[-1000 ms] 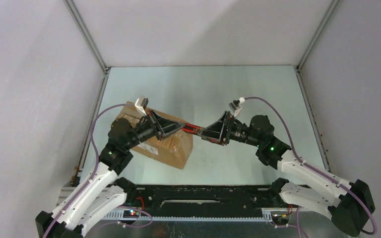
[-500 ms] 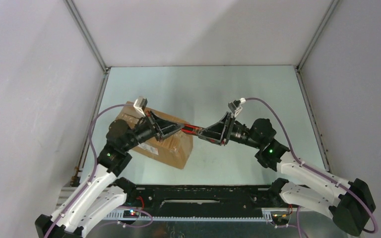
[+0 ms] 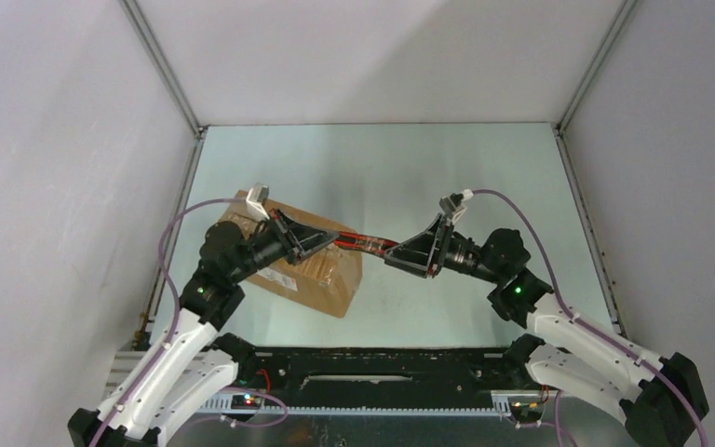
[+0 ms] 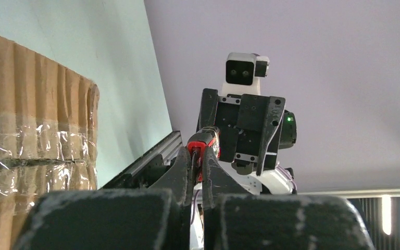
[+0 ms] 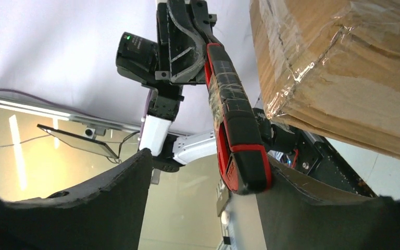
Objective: Unpack the express box
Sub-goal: Adjust the knife.
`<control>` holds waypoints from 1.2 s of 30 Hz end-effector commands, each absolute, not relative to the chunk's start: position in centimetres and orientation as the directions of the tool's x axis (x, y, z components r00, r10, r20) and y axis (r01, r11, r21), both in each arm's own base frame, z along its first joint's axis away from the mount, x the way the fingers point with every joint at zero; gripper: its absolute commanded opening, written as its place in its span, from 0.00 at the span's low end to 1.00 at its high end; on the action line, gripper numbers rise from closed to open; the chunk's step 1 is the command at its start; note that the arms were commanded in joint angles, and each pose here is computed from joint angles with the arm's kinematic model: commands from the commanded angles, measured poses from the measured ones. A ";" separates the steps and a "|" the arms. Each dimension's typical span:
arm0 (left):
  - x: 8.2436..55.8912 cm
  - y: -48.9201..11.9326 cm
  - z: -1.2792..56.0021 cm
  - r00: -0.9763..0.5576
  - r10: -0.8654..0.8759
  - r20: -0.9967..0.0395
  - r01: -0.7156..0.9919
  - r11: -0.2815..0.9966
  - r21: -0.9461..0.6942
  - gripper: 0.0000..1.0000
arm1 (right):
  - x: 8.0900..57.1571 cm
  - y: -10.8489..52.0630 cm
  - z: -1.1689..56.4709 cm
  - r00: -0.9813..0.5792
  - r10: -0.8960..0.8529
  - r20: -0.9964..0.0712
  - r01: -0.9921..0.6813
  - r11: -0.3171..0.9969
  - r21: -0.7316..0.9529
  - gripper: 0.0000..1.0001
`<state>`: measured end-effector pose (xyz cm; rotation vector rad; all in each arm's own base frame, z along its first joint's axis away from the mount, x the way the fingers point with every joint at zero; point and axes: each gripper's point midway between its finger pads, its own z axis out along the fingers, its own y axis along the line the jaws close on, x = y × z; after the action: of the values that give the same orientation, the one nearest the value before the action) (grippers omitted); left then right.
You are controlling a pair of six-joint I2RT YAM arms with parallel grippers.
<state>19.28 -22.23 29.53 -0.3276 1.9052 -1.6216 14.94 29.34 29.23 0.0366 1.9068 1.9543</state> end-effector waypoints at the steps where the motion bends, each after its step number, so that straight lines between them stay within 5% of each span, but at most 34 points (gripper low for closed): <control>1: 19.4 -21.3 31.1 -0.727 -0.590 -0.351 0.259 0.237 -0.936 0.00 | 15.3 28.2 31.6 -0.881 0.376 -0.288 -0.323 -0.031 0.946 0.72; 11: 18.9 -22.2 32.6 -0.755 -0.544 -0.366 0.309 0.197 -0.930 0.00 | 13.5 30.4 31.5 -0.925 0.218 -0.311 -0.337 -0.092 0.937 0.61; 14: 18.7 -22.3 32.8 -0.760 -0.528 -0.380 0.320 0.205 -0.925 0.00 | 13.4 30.8 31.7 -0.926 0.210 -0.314 -0.339 -0.093 0.936 0.53; 18: 18.5 -22.4 32.8 -0.766 -0.515 -0.384 0.327 0.202 -0.923 0.00 | 13.3 30.9 31.7 -0.929 0.204 -0.309 -0.332 -0.094 0.938 0.31; 21: 18.3 -22.4 32.8 -0.770 -0.508 -0.385 0.330 0.199 -0.923 0.00 | 13.4 30.8 31.7 -0.928 0.209 -0.310 -0.334 -0.089 0.939 0.31; 25: 18.1 -22.4 32.9 -0.774 -0.503 -0.385 0.333 0.194 -0.923 0.00 | 13.6 30.7 31.9 -0.926 0.216 -0.310 -0.335 -0.088 0.938 0.44; 33: 17.9 -22.6 33.2 -0.792 -0.526 -0.310 0.304 0.101 -0.947 0.00 | 13.4 30.8 32.3 -0.920 0.215 -0.327 -0.354 -0.098 0.930 0.35; 36: 17.9 -22.7 32.9 -0.801 -0.529 -0.279 0.284 0.075 -0.956 0.00 | 13.4 30.7 32.8 -0.915 0.225 -0.335 -0.365 -0.108 0.925 0.49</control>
<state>18.50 -22.63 31.40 -0.2576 1.8524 -1.6963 14.02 30.88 29.08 -0.0541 1.9294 2.0405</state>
